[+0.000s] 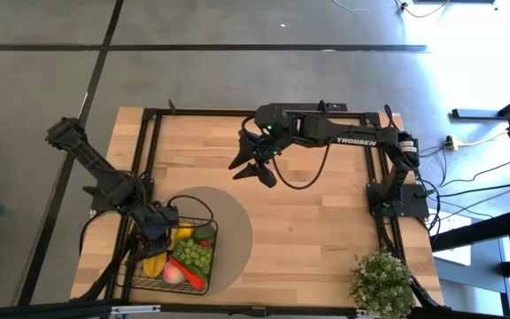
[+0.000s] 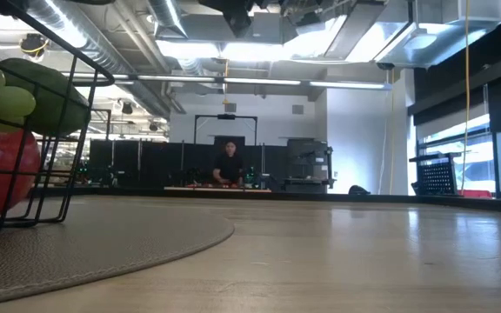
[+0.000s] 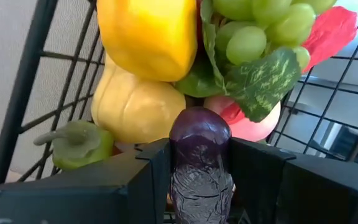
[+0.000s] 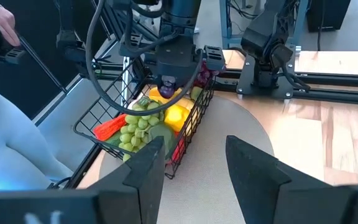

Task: Build produce basket
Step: Put the purple eggplant into the wire basket

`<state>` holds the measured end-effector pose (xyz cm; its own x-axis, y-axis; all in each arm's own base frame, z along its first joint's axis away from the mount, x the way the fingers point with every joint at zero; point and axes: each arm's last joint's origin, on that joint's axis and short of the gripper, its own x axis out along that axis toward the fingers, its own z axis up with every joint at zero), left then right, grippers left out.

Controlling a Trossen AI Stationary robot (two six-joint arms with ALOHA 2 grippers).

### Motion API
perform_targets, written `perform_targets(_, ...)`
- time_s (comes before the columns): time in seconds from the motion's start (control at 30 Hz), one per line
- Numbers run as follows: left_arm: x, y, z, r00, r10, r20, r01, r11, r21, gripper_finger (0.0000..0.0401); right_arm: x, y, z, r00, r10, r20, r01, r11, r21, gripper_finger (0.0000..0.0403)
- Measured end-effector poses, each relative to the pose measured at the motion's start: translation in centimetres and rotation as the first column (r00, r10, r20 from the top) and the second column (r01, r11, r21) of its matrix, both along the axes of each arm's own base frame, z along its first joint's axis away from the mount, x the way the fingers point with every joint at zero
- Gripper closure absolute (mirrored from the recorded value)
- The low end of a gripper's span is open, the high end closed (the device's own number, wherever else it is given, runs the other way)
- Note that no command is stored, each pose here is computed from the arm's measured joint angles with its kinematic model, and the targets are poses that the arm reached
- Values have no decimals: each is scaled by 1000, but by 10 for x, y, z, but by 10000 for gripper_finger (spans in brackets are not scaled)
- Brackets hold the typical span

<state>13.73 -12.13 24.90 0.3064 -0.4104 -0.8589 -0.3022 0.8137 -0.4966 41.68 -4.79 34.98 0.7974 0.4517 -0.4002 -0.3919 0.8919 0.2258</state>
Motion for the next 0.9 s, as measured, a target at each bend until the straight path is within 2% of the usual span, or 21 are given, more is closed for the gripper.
perform_targets(0.23, 0, 0, -1, 1000, 17, -21, -17, 1000, -14, 271, 0, 0, 0, 1000, 0, 2, 0, 1000, -1, 240)
perform_targets(0.4, 0, 0, 0, 997, -19, -76, 12, 996, -88, 270, 0, 0, 0, 1000, 0, 5, 0, 1000, -3, 240)
perform_targets(0.6, 0, 0, 0, 998, -26, -58, 22, 997, -73, 283, 0, 0, 0, 1000, 1, 5, -1, 1000, -4, 240)
perform_targets(0.9, 1, 1, -1, 999, -5, -42, 2, 999, -51, 252, 0, 0, 0, 1000, 0, 5, 0, 1000, -4, 240)
